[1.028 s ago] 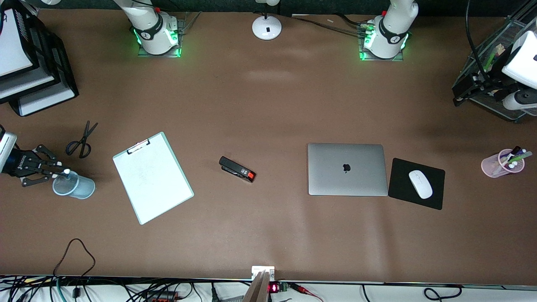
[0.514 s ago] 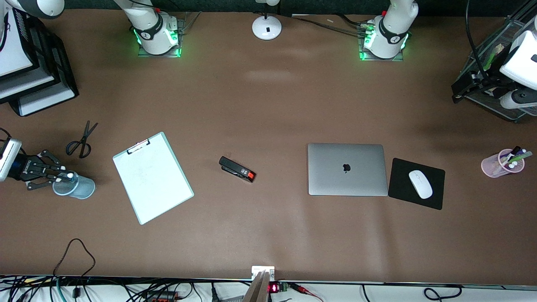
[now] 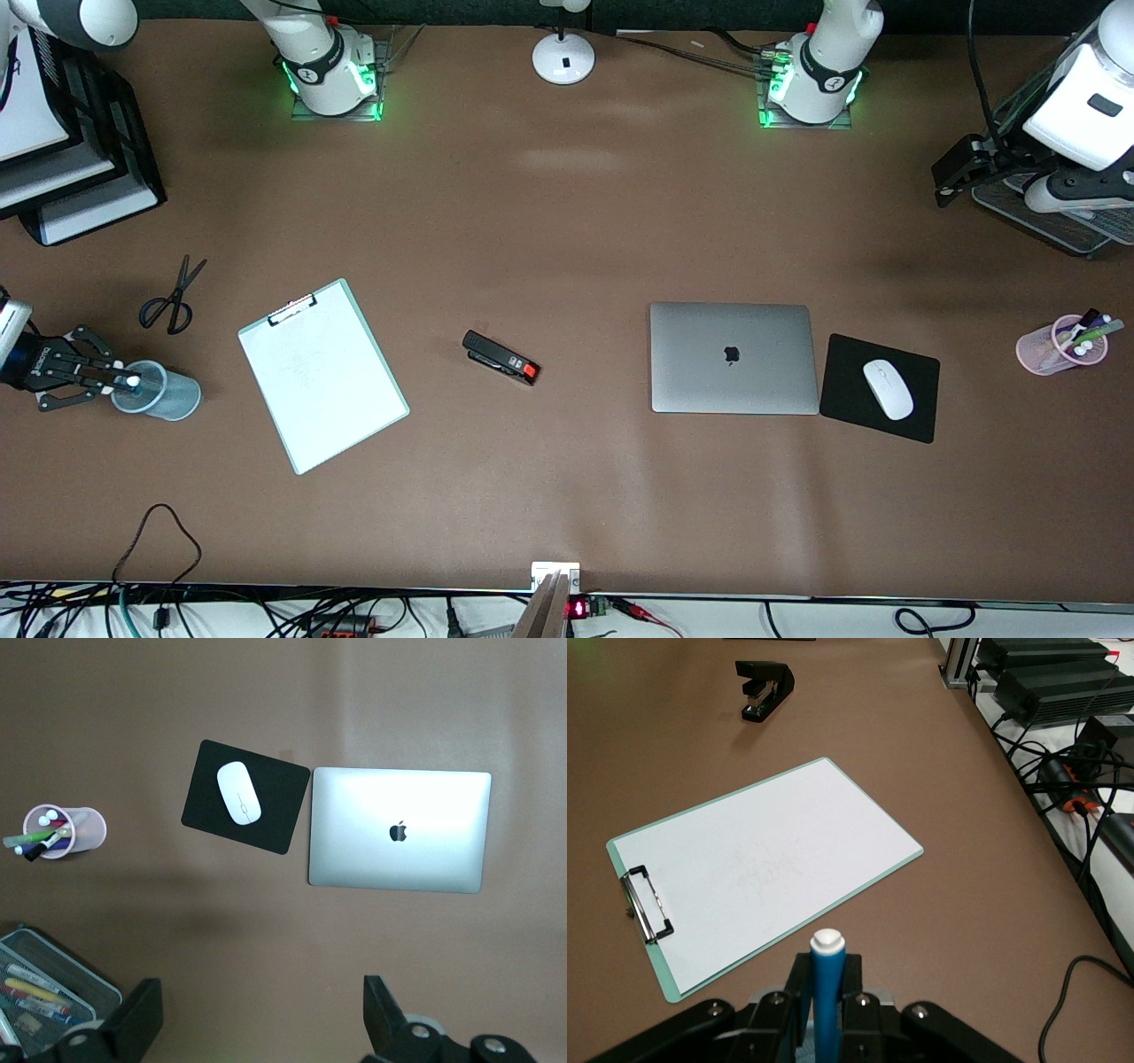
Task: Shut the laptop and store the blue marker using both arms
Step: 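Lower the blue marker into the light blue cup and open the right gripper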
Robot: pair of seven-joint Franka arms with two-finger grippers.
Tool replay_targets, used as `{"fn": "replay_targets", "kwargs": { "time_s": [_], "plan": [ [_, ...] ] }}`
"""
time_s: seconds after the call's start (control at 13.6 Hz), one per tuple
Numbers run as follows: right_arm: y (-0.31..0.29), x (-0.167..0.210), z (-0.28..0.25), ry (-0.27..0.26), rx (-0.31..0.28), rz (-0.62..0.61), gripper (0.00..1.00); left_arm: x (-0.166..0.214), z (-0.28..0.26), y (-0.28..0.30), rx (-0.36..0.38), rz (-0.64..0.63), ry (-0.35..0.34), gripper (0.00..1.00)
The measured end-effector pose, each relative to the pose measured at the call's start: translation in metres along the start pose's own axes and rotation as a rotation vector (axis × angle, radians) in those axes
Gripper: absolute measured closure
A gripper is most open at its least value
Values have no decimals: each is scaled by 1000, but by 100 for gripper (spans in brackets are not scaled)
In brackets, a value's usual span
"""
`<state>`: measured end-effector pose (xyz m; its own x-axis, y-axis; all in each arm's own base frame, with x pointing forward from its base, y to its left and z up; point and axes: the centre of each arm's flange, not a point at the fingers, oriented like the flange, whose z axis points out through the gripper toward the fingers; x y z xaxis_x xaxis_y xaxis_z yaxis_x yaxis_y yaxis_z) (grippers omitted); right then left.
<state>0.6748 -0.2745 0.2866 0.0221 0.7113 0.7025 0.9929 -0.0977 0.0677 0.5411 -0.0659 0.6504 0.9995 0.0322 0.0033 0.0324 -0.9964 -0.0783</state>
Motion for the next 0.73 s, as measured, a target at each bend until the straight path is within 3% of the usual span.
{"fn": "replay_targets", "kwargs": {
  "time_s": [0.73],
  "plan": [
    [-12,-45,29,22,33,29,82,-3,0,-6,-53,29,45,0]
  ]
}}
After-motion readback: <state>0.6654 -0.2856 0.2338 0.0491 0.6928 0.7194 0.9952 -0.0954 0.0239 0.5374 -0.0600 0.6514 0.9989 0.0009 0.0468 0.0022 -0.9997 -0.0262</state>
